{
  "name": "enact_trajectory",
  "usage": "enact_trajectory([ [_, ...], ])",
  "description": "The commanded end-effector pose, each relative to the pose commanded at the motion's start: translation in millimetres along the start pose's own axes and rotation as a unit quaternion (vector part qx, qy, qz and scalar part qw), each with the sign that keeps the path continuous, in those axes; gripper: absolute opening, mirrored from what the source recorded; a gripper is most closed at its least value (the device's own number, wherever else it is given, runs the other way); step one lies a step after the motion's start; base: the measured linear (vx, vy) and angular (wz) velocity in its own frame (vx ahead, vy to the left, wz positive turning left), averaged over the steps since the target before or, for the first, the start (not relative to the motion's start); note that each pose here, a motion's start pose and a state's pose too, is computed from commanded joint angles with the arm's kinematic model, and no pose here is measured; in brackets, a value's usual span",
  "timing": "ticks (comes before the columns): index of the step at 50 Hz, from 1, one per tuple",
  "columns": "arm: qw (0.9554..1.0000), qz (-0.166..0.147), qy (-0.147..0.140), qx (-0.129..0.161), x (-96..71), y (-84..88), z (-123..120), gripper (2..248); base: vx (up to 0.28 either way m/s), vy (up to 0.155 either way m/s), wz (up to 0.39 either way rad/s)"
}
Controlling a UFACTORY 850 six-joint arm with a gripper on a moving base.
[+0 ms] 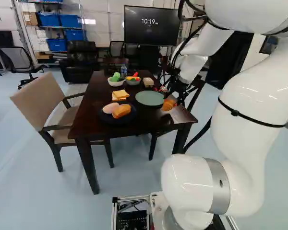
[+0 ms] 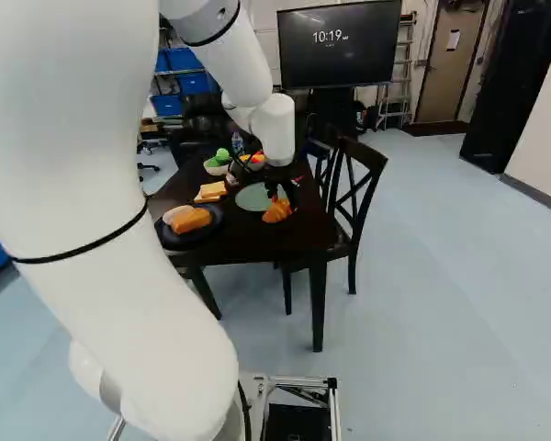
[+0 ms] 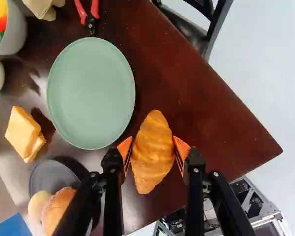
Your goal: Move the croissant to the empty plate
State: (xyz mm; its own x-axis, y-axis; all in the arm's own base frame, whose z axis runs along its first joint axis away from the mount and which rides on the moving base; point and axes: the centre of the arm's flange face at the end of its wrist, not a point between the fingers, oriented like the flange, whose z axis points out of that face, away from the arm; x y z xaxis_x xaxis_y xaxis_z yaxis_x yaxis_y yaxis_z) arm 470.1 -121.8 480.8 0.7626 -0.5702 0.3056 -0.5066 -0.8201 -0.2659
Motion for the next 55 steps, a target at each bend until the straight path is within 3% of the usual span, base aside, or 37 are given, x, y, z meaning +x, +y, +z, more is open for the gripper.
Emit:
enact_trajectory([
  [47, 0.9989, -0.032, -0.015, 0.03, 56.0, -53.8, -30, 132, 0.0, 0.0, 0.0],
  [55, 0.9987, -0.036, -0.017, 0.032, 67.3, -61.5, -24, 132, 0.0, 0.0, 0.0],
])
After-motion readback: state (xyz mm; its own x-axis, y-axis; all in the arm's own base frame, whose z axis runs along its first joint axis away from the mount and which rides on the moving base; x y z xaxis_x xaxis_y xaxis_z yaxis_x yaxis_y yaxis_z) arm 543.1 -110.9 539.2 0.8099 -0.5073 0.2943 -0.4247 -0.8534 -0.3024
